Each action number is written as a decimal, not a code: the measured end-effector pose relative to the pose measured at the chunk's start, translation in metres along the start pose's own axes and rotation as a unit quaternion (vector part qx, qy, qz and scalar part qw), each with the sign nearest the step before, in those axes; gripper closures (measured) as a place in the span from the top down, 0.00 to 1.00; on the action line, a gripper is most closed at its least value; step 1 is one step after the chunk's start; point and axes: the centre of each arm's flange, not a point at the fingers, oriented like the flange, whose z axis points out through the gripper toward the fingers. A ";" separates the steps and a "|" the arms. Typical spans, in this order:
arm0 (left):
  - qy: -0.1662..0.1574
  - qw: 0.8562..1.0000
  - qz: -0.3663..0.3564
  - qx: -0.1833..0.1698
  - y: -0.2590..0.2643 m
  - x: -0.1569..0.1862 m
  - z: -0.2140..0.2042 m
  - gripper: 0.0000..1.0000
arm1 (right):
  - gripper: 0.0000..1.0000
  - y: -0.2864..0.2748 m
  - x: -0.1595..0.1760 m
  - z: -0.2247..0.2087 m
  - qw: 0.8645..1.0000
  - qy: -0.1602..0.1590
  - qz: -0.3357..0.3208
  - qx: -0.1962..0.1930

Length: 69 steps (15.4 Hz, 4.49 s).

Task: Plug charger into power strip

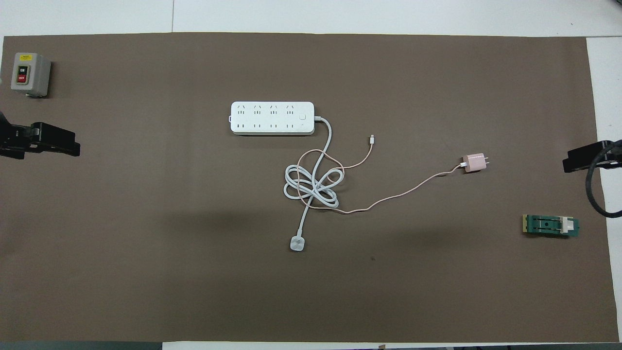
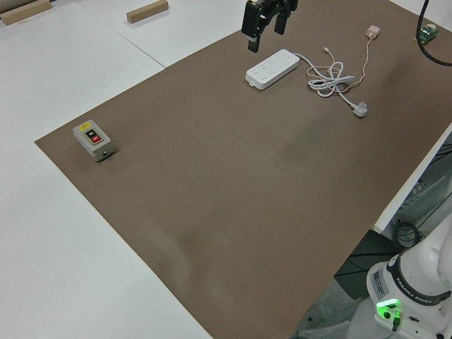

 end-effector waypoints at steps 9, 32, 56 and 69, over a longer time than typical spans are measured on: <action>-0.001 1.000 -0.001 0.000 -0.001 -0.001 -0.004 1.00 | 1.00 0.006 -0.001 0.001 1.000 -0.003 -0.010 -0.014; 0.022 0.999 0.035 0.002 0.038 0.000 -0.028 1.00 | 1.00 0.068 0.067 0.214 0.801 -0.201 0.531 0.188; -0.093 0.866 -0.007 -0.491 0.077 0.023 0.005 1.00 | 1.00 0.077 0.099 0.365 0.735 -0.275 0.572 0.239; -0.086 0.701 -0.031 -0.707 0.044 0.023 0.200 1.00 | 0.47 0.079 0.100 0.367 0.747 -0.257 0.557 0.256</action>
